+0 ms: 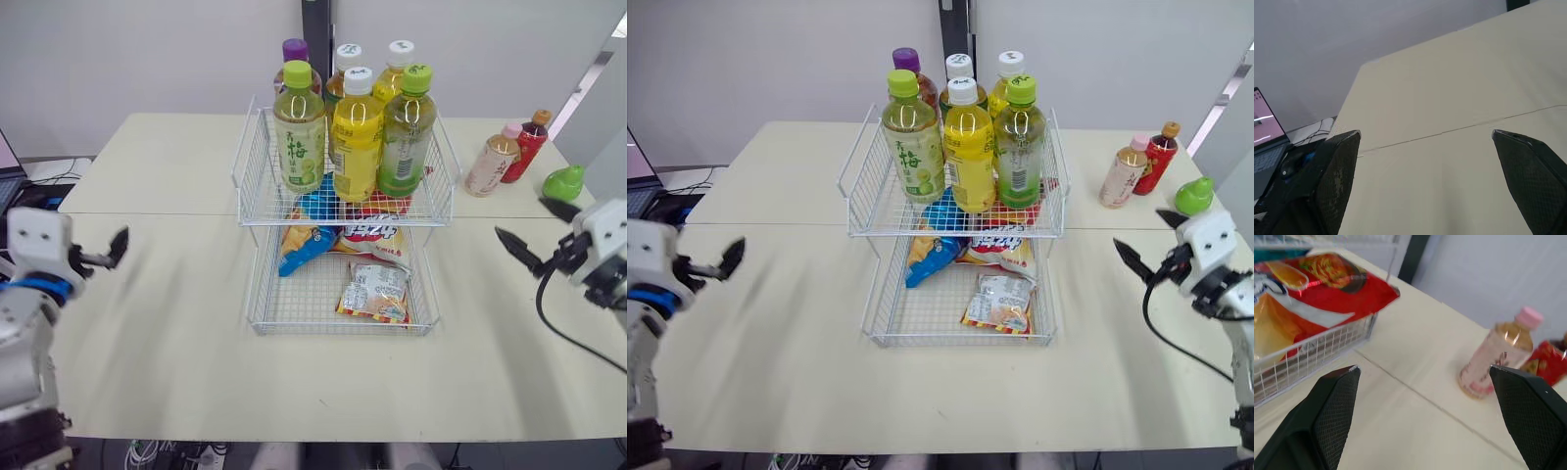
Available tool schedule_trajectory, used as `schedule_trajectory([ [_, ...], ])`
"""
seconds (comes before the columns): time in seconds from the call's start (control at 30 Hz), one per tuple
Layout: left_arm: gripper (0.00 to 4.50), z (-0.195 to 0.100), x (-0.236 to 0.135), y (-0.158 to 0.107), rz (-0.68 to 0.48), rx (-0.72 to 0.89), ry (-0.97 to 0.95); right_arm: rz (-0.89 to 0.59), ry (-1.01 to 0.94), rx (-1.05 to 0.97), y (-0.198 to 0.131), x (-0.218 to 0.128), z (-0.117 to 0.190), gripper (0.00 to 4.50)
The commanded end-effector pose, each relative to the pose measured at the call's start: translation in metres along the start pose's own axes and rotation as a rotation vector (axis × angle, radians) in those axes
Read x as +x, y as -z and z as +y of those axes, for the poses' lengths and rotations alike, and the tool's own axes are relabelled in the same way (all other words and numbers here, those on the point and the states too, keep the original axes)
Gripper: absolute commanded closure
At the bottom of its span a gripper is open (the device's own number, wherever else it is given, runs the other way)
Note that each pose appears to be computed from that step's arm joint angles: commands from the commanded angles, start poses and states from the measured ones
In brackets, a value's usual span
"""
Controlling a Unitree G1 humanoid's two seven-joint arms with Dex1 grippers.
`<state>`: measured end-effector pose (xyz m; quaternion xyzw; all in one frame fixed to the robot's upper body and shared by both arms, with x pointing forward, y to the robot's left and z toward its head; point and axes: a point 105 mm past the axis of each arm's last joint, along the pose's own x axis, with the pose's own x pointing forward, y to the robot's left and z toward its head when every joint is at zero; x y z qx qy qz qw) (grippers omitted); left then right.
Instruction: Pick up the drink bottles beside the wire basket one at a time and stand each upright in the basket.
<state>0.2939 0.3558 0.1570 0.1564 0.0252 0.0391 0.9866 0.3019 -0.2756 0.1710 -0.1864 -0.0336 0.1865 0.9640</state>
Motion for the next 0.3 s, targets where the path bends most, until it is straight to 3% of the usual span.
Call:
schedule_trajectory([
  [0.03, 0.01, -0.01, 0.001, -0.006, -0.04, -0.023, 0.029, -0.021, 0.062, -0.011, -0.003, -0.007, -0.007, 0.0],
  [0.3, 0.01, -0.022, 0.009, 0.003, -0.03, -0.109, 0.071, -0.012, 0.106, 0.006, 0.003, -0.005, -0.008, 0.0],
])
